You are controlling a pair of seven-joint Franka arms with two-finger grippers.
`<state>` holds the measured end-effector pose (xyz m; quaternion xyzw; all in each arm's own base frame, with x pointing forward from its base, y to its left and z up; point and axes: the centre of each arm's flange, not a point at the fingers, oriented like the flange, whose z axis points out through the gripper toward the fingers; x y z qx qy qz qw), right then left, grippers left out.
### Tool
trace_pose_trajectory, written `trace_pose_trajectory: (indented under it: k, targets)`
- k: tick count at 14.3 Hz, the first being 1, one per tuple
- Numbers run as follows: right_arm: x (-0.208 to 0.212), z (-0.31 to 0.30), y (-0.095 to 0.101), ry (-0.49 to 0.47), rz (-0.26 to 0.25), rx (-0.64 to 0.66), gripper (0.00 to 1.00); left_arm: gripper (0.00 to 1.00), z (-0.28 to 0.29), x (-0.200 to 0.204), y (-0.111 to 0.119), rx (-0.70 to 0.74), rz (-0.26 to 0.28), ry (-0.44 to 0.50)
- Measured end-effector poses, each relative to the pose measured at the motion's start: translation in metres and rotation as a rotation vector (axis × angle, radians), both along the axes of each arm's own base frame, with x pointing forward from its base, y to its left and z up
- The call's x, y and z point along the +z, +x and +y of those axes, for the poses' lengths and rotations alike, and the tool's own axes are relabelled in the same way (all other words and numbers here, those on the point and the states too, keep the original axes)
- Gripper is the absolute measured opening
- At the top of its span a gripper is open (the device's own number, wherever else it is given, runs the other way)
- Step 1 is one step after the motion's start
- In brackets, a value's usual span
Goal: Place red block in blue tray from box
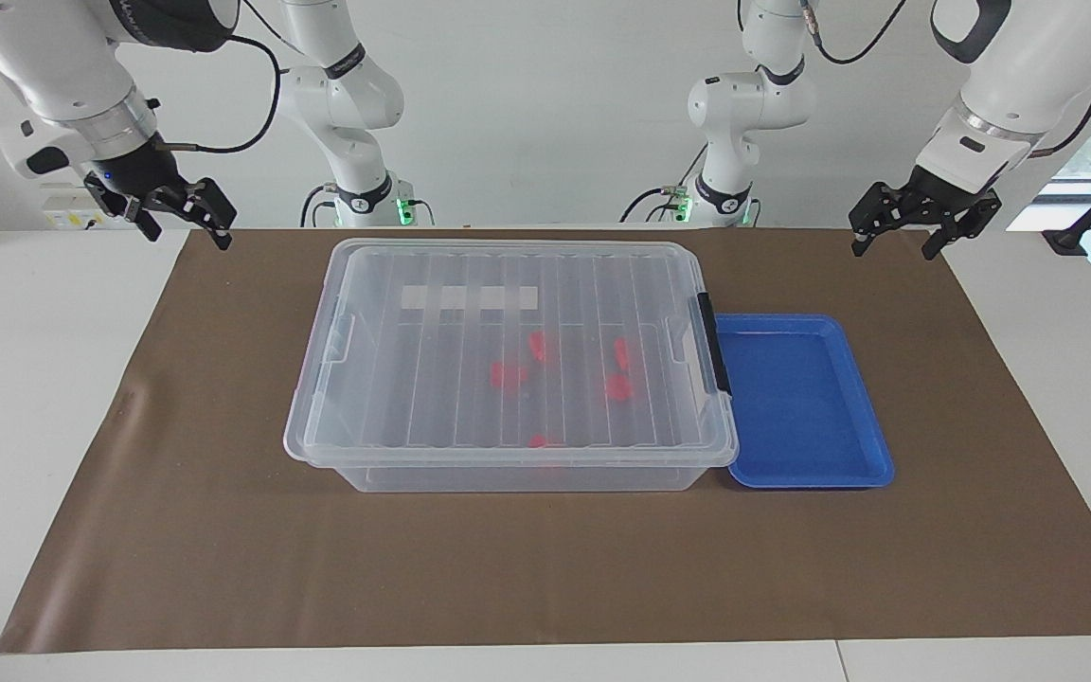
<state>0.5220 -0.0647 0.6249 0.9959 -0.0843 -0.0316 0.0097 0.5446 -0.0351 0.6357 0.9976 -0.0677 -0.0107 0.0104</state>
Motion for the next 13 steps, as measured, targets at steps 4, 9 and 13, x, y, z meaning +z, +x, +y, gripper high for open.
trace_pose_trajectory:
  k: [4, 9, 13]
  targets:
    - [0.0, 0.001, 0.0, 0.0, -0.001, 0.002, 1.0, 1.0, 0.0, 0.0, 0.0, -0.001, 0.001, 0.0]
    - [0.001, 0.007, 0.005, -0.004, -0.029, 0.008, 1.0, 1.0, 0.0, 0.003, -0.002, -0.001, -0.003, 0.0]
    - [-0.015, 0.049, 0.019, -0.01, -0.042, 0.012, 1.0, 1.0, 0.003, 0.001, -0.004, 0.004, 0.004, 0.001]
